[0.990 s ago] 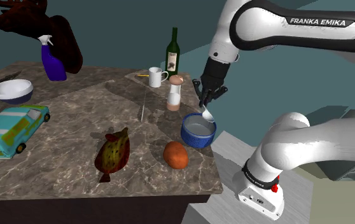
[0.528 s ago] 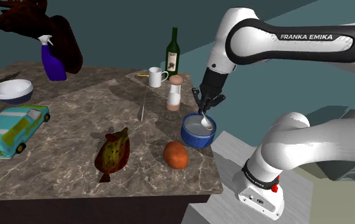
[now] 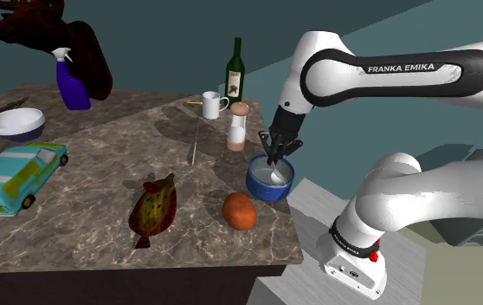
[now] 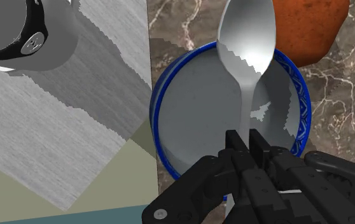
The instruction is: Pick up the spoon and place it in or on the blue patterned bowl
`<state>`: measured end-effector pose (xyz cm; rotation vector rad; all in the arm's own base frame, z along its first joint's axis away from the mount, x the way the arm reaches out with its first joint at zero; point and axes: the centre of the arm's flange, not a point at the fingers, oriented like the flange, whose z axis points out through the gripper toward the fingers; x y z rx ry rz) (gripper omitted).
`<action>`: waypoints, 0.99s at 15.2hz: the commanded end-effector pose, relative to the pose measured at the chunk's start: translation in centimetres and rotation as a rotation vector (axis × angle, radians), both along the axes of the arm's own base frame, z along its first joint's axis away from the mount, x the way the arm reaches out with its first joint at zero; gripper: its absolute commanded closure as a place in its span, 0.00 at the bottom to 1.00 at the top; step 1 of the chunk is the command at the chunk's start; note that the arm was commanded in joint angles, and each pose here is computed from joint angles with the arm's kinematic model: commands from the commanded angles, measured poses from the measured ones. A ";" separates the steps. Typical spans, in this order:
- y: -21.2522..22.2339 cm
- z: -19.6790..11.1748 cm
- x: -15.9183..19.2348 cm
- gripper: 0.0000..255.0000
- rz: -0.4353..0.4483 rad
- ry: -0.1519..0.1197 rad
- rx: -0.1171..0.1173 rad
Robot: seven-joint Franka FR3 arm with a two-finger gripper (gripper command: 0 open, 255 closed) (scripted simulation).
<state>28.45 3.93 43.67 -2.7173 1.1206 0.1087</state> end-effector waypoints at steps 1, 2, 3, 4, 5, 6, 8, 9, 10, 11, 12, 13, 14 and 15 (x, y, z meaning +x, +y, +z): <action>0.0 -0.2 0.0 1.00 0.000 0.000 0.000; 0.0 -0.2 0.0 1.00 0.000 0.000 0.000; 0.0 -0.2 0.0 1.00 0.000 0.000 0.000; 0.0 -0.2 0.0 1.00 0.000 0.000 0.000; 0.0 -0.2 0.0 1.00 0.000 0.000 0.000; 0.0 -0.2 0.0 0.00 0.000 0.000 0.000; 0.0 -0.2 0.0 0.00 0.000 0.000 0.000; 0.0 -0.2 0.0 0.00 0.000 0.000 0.000; 0.0 -0.2 0.0 0.00 0.000 0.000 0.000; 0.0 -0.2 0.0 0.00 0.000 0.000 0.000; -0.3 1.1 0.0 0.00 0.000 0.000 0.000; -0.5 2.4 0.0 0.00 0.000 0.000 0.000; -0.8 3.7 0.0 0.00 0.000 0.000 0.000; -1.0 4.7 0.0 0.00 0.000 0.000 0.000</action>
